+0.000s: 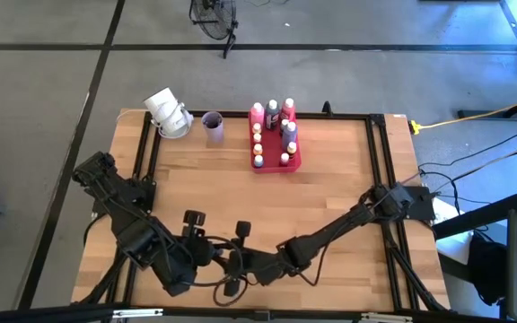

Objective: Pick & Place Paint Supplies
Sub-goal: Put the blue paint bottle into the red bin

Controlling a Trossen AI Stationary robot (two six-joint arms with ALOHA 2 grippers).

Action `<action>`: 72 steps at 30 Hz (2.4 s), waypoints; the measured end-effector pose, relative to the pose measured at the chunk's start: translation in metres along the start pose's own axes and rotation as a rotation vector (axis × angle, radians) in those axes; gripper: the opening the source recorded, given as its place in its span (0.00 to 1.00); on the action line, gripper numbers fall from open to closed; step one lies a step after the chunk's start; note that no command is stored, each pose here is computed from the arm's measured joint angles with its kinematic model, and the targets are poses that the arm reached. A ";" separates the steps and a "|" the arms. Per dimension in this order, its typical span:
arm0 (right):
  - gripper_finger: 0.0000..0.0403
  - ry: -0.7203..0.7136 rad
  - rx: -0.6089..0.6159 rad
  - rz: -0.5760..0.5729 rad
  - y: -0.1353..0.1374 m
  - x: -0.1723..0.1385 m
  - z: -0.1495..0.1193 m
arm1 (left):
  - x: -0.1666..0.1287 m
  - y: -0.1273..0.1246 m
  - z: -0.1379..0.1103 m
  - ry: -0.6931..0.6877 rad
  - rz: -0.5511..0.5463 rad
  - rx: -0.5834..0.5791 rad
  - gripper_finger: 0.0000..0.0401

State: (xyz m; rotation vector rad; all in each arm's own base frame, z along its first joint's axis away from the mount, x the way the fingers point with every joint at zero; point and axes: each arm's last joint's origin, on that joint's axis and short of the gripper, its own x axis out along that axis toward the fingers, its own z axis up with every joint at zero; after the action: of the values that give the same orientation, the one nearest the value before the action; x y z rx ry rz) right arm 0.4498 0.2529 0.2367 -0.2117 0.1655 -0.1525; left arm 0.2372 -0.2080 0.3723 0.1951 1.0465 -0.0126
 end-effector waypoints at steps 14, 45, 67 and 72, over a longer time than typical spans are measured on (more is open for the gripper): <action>0.24 0.037 -0.119 -0.197 0.046 -0.050 -0.003 | -0.005 -0.011 0.016 -0.147 -0.177 0.055 0.42; 0.21 -0.141 -0.258 -0.172 0.017 -0.071 0.066 | -0.101 0.035 -0.074 -0.680 0.112 0.096 0.35; 0.21 -0.167 -0.117 0.042 -0.024 -0.022 0.057 | 0.036 0.092 -0.174 -1.312 -0.271 0.252 0.35; 0.21 -0.132 -0.082 0.043 -0.037 -0.010 0.052 | 0.054 0.091 -0.168 -1.238 -0.297 0.250 0.35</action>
State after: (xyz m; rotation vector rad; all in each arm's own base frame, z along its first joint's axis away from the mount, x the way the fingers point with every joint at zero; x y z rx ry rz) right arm 0.4440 0.2288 0.2965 -0.2985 0.0445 -0.0889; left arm 0.1295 -0.0863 0.2586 0.2068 -0.1764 -0.4771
